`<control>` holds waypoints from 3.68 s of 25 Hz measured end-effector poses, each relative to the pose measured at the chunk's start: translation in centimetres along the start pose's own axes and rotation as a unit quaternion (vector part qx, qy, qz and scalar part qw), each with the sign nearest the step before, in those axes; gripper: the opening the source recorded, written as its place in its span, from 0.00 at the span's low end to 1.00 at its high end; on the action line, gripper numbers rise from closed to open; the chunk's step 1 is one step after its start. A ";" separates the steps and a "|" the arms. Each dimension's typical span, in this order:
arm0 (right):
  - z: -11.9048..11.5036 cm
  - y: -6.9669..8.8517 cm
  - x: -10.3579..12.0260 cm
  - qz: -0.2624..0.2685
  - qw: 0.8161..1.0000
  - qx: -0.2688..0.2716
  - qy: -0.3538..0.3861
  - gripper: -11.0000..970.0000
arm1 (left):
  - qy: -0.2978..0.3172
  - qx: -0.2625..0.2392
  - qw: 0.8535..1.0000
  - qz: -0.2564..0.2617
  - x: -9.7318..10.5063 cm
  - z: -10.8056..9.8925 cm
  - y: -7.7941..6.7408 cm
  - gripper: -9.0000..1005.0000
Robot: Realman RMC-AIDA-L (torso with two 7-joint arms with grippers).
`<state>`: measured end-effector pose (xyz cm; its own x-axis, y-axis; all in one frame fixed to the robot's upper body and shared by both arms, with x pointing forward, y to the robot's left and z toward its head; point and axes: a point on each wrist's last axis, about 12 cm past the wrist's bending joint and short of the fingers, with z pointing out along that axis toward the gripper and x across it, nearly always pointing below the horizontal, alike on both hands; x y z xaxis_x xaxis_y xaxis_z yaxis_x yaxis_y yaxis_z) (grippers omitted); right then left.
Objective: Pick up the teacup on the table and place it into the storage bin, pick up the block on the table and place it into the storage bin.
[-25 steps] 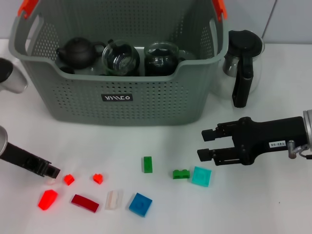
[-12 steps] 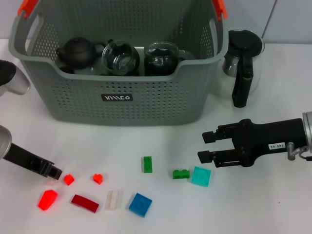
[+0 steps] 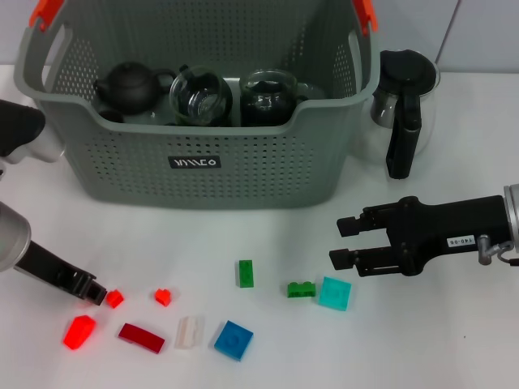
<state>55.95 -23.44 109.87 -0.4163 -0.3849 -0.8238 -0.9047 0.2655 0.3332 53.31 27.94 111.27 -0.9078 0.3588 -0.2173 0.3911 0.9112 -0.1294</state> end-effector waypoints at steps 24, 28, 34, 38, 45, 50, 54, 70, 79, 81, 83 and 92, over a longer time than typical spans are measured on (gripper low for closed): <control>-0.1 -0.1 -0.2 -0.003 1.000 0.002 -0.001 0.67 | 0.020 -0.007 1.000 0.016 -0.8 0.3 -0.6 0.21; -0.1 -0.1 -0.2 -0.002 1.000 0.002 -0.002 0.67 | 0.024 -0.003 1.000 0.018 -0.8 -0.2 -0.7 0.18; -0.1 -0.1 -0.2 -0.003 1.000 0.003 -0.002 0.67 | 0.023 -0.004 0.999 0.023 -1.0 -1.2 -0.7 0.14; -0.1 -0.1 -0.2 -0.002 1.000 0.003 -0.002 0.67 | 0.021 0.003 0.999 0.029 -1.0 -1.6 -0.6 0.15; 0.0 -0.2 -0.5 -0.005 1.000 0.004 -0.002 0.67 | -0.007 0.099 0.994 0.039 -1.3 -4.3 -0.5 0.17; 0.0 -0.2 -0.6 -0.006 1.000 0.004 -0.002 0.67 | -0.063 0.214 0.971 0.088 -1.5 -7.1 -0.7 0.18; 0.1 -0.2 -0.6 -0.004 1.000 0.004 -0.002 0.67 | -0.114 0.268 0.947 0.136 -2.2 -8.7 -0.8 0.19; 0.1 -0.2 -0.9 -0.004 1.000 -0.002 -0.004 0.67 | -0.287 0.218 0.919 0.159 -14.3 -11.3 -2.2 0.23; 0.2 -0.1 -1.0 -0.001 1.000 -0.002 -0.005 0.67 | -0.281 0.101 0.948 0.113 -17.3 -7.6 -0.8 0.25; 0.2 -0.1 -1.0 -0.002 1.000 -0.003 -0.005 0.67 | -0.270 0.079 0.952 0.124 -17.4 -6.9 -1.1 0.26; 0.3 -0.1 -1.1 -0.003 1.000 -0.003 -0.005 0.67 | -0.257 0.061 0.954 0.141 -17.6 -6.2 -1.7 0.26; 0.4 -0.2 -1.1 -0.001 1.000 -0.002 -0.005 0.67 | -0.237 -0.002 0.961 0.145 -18.8 -3.7 -2.9 0.28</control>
<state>56.57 -22.71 110.51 -0.4133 -0.3767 -0.8290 -0.9060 0.2610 0.3331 68.65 19.35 119.34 -0.5894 0.4660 -0.6599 0.6155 0.7881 0.0069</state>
